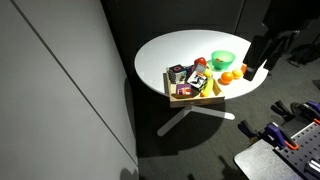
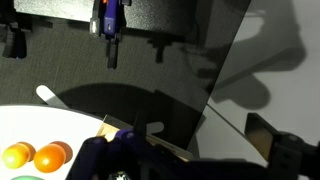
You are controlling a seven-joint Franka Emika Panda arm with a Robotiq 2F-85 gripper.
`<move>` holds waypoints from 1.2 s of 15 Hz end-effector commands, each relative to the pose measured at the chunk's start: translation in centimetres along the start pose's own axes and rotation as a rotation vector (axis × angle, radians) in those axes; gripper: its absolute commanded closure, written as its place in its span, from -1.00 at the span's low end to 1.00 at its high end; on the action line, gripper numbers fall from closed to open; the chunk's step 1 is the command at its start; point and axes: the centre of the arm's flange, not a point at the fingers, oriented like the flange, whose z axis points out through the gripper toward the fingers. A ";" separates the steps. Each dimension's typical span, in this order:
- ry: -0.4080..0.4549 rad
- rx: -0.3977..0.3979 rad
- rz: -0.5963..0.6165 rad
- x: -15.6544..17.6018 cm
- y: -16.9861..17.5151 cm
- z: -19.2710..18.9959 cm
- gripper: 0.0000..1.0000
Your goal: Remove the big black and white plushy cube from the crate and put it on the table
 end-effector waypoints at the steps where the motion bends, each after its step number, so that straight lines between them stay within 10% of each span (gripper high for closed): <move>1: 0.038 0.010 0.048 3.1 0.7 -0.6 -1.00; 8: 0.138 0.005 0.100 9.2 2.0 -0.1 -1.00; 18: 0.159 -0.202 0.069 17.2 2.4 5.4 -1.00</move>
